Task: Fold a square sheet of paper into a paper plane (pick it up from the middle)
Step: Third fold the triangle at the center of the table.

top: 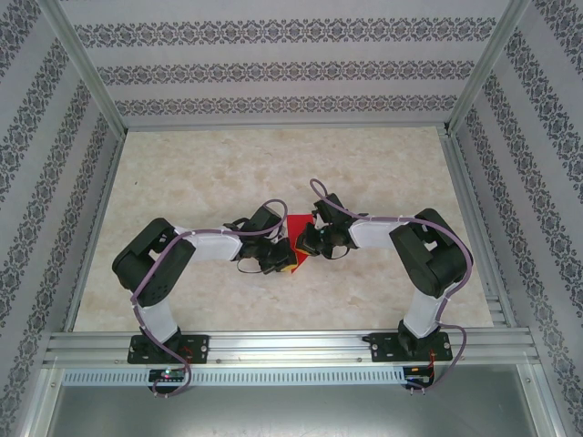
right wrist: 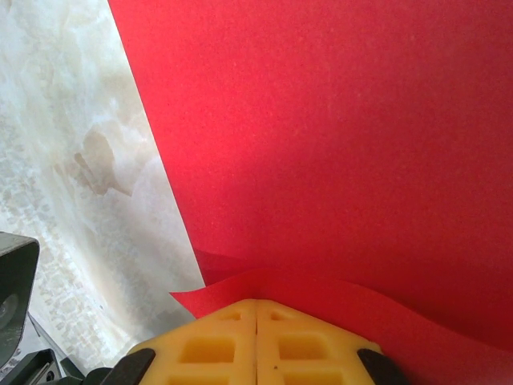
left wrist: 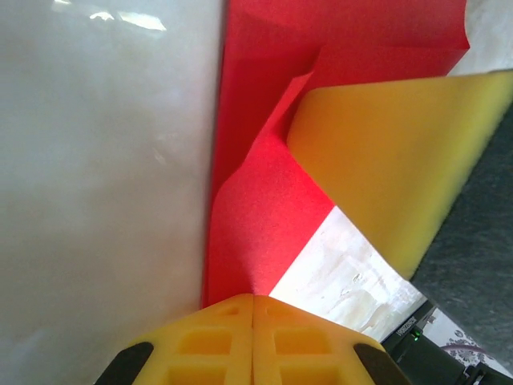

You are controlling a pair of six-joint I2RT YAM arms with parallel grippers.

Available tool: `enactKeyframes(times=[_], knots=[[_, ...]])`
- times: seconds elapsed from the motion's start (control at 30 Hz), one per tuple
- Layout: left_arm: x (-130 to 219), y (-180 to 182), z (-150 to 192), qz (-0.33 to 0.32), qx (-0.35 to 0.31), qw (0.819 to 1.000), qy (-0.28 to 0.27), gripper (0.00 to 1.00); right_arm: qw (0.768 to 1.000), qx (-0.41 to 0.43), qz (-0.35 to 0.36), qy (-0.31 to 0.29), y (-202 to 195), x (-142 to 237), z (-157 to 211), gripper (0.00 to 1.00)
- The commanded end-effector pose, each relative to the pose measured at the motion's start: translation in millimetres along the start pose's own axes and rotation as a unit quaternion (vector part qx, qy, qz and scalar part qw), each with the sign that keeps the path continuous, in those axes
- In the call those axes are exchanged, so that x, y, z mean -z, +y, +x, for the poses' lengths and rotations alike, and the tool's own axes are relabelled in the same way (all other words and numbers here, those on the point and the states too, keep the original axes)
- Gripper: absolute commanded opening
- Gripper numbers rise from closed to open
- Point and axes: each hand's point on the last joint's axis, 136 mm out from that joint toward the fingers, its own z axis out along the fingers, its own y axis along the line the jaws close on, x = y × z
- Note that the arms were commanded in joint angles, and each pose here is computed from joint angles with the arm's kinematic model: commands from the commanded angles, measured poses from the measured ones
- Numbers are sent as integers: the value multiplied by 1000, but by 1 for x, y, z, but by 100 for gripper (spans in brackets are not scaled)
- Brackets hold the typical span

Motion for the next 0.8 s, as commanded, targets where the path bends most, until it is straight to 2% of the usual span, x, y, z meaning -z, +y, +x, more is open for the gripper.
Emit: enactKeyframes(times=[0.0, 0.77], knots=[[-3, -8, 2, 3, -2, 1000, 7, 9, 1000, -14, 15, 4, -13, -2, 4, 7], [-5, 14, -2, -57, 4, 998, 1, 8, 1000, -19, 18, -6, -16, 4, 2, 7]])
